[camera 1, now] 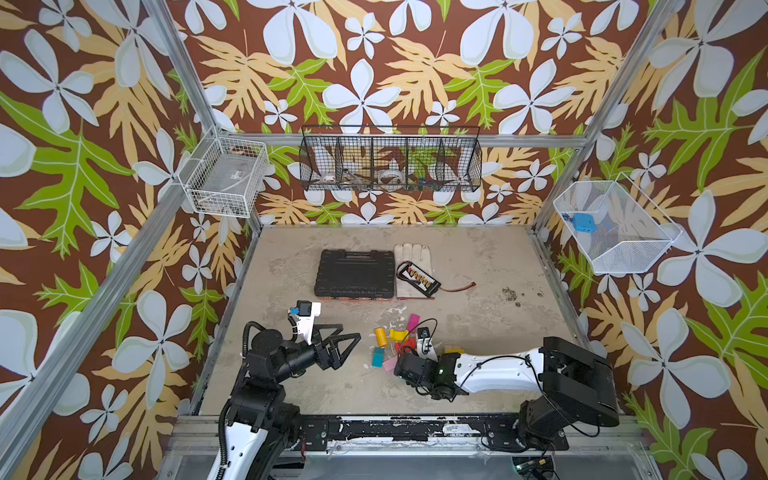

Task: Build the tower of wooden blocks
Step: 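Lift the red block and carry it toward the yellow-topped stack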

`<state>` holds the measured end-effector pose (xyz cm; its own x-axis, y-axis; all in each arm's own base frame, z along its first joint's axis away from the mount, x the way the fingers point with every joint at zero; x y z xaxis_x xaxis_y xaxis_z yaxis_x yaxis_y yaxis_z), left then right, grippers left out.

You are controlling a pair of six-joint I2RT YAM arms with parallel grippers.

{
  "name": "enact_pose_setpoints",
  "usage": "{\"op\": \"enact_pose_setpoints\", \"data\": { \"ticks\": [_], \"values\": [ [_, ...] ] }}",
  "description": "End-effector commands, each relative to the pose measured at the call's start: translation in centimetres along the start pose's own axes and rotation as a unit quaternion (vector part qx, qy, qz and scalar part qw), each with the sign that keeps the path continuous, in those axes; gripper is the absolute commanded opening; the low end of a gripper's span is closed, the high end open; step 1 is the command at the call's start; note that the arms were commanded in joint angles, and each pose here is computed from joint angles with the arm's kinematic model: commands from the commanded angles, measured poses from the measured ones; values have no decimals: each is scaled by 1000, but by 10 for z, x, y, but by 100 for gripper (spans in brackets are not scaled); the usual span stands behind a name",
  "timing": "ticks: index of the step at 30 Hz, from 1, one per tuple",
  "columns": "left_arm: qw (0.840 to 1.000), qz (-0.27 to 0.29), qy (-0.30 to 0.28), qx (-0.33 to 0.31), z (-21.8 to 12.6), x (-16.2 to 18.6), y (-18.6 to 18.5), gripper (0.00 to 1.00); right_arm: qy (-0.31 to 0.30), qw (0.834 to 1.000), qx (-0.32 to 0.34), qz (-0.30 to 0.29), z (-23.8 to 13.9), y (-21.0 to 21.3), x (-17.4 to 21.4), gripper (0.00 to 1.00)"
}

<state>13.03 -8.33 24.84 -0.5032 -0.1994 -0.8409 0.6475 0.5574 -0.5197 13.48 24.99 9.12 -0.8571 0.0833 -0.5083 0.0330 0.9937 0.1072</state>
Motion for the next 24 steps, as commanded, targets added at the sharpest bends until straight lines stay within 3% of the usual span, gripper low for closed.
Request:
{"op": "enact_pose_setpoints", "data": {
  "ticks": [1,6,15,24],
  "values": [
    [1000,8,-8,10,0,-4,-2,100,40,999,16,-23,4,-6,10,78],
    [1000,9,-10,11,0,-3,-3,100,42,999,22,-25,6,-5,11,76],
    [1000,10,-10,11,0,-4,-3,100,36,998,33,-27,7,-10,11,59],
    [1000,9,-11,13,0,-4,-3,100,21,999,23,-28,-11,-11,0,53]
  ]
}}
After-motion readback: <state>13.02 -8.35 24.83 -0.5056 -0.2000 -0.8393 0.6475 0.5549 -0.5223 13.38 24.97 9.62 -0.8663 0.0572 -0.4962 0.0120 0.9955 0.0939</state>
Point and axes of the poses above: each gripper's point midway between its finger pads, its own z axis out along the fingers, its own y axis along the line the jaws close on, x = y × z, the point moved 9 cm from there along -z, back along the fingers, and after that the axes turned 10 degrees about z, right-handed, at the moved point
